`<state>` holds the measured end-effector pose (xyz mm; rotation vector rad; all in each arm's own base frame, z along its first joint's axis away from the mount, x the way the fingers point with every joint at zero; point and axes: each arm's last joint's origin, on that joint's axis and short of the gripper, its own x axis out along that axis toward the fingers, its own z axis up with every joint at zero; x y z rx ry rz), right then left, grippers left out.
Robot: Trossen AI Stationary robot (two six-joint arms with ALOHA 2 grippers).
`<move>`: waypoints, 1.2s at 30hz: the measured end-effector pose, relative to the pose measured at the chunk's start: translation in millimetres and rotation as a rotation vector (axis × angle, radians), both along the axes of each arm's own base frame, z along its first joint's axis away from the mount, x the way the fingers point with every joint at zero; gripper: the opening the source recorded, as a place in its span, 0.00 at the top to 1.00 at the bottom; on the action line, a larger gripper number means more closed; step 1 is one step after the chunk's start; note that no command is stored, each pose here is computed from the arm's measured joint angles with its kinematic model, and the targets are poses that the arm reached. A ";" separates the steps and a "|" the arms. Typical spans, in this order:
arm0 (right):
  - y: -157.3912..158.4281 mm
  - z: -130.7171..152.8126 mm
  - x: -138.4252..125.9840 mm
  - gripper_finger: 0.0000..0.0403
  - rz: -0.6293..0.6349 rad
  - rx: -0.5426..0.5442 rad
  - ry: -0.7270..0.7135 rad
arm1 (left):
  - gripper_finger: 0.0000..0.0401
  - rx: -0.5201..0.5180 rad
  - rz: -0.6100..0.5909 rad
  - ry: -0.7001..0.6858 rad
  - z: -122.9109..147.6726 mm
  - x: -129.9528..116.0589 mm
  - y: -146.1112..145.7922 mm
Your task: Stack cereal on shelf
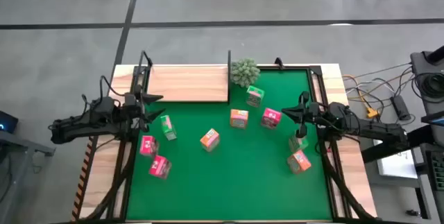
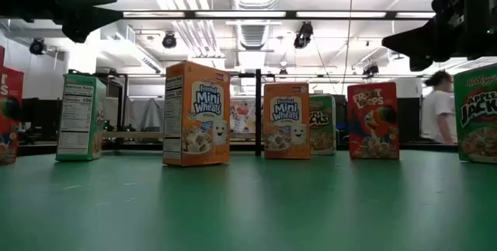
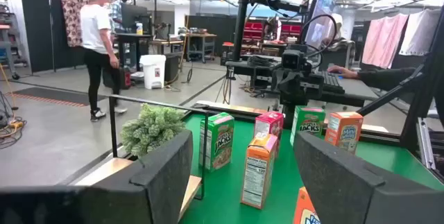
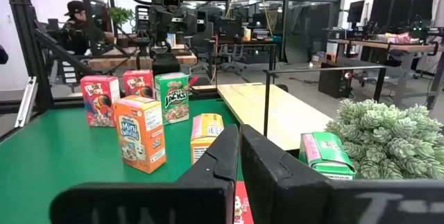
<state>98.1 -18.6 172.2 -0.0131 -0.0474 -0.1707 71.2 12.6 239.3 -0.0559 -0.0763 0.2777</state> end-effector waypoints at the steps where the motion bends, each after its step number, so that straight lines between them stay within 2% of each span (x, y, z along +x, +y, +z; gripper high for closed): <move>1: 0.0 -0.1 0.0 0.98 0.000 0.000 0.001 | 0.41 0.000 0.000 0.000 0.1 -0.1 0.0; 36: 0.0 -0.1 0.0 0.98 0.000 0.000 0.001 | 0.41 0.000 0.000 0.000 0.1 -0.1 0.0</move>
